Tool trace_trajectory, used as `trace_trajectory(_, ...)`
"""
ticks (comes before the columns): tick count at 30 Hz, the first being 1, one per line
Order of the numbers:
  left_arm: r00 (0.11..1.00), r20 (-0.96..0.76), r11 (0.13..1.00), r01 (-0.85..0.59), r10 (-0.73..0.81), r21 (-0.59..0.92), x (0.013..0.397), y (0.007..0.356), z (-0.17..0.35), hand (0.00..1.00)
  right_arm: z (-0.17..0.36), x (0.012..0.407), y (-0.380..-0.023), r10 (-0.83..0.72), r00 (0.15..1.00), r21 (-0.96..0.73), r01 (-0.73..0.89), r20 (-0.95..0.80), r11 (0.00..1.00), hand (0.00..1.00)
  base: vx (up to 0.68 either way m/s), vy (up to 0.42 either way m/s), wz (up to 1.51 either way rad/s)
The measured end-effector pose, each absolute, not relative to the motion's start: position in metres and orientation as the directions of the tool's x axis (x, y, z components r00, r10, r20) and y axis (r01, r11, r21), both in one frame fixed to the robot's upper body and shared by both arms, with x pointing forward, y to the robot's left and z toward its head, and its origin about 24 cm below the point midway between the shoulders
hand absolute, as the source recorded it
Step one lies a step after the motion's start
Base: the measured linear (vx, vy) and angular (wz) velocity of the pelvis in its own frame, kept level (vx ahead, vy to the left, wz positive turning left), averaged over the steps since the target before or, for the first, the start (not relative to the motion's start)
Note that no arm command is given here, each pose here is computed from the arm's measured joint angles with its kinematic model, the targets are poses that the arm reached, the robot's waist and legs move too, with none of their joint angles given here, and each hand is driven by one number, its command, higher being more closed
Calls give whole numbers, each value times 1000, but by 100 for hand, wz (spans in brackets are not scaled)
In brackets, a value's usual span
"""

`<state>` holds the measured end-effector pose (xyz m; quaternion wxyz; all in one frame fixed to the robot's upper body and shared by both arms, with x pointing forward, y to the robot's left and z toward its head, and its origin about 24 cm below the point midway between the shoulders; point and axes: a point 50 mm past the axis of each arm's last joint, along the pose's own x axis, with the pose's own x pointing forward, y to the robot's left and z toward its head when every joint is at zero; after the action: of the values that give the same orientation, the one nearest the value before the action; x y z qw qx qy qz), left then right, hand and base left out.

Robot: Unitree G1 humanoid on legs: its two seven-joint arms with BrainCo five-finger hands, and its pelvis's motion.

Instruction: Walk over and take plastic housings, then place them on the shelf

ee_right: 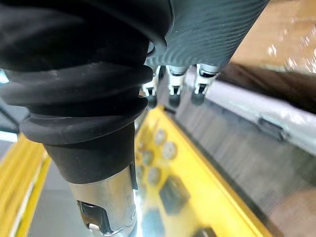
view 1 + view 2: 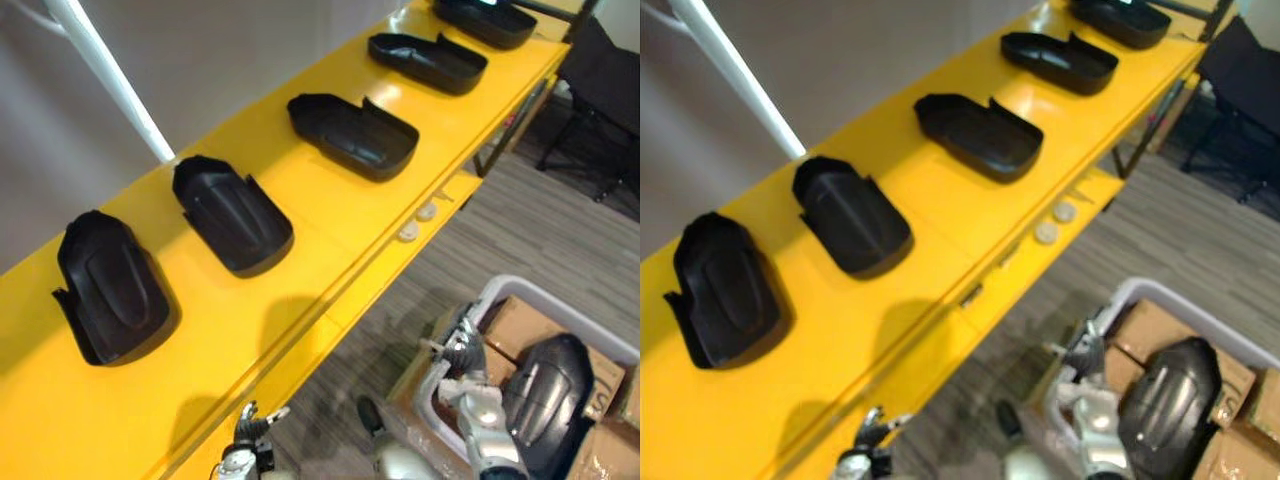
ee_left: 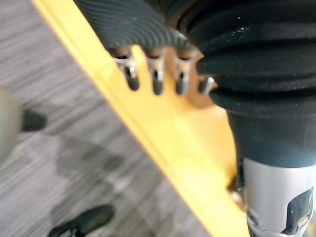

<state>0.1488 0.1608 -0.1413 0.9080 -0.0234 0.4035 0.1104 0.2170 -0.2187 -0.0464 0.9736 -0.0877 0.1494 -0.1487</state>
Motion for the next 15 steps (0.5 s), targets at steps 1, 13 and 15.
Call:
trace_trajectory(1, 655, -734, 975, -217, 182, 47, 150, 161, -141, 0, -47, 217, -219, -315, 911, -216, 262, -267, 940, 0, -7, 97, 37)
trace_trajectory(13, 687, -697, 971, -230, 204, 58, 160, 165, -133, 0, -14, 214, -187, -330, 936, -64, 325, -120, 944, 0, -207, 112, -7)
trace_trajectory(15, 675, -703, 967, -242, 225, 77, 158, 166, -135, 0, -10, 213, -179, -294, 950, -60, 289, -104, 955, 0, -508, 132, -135)
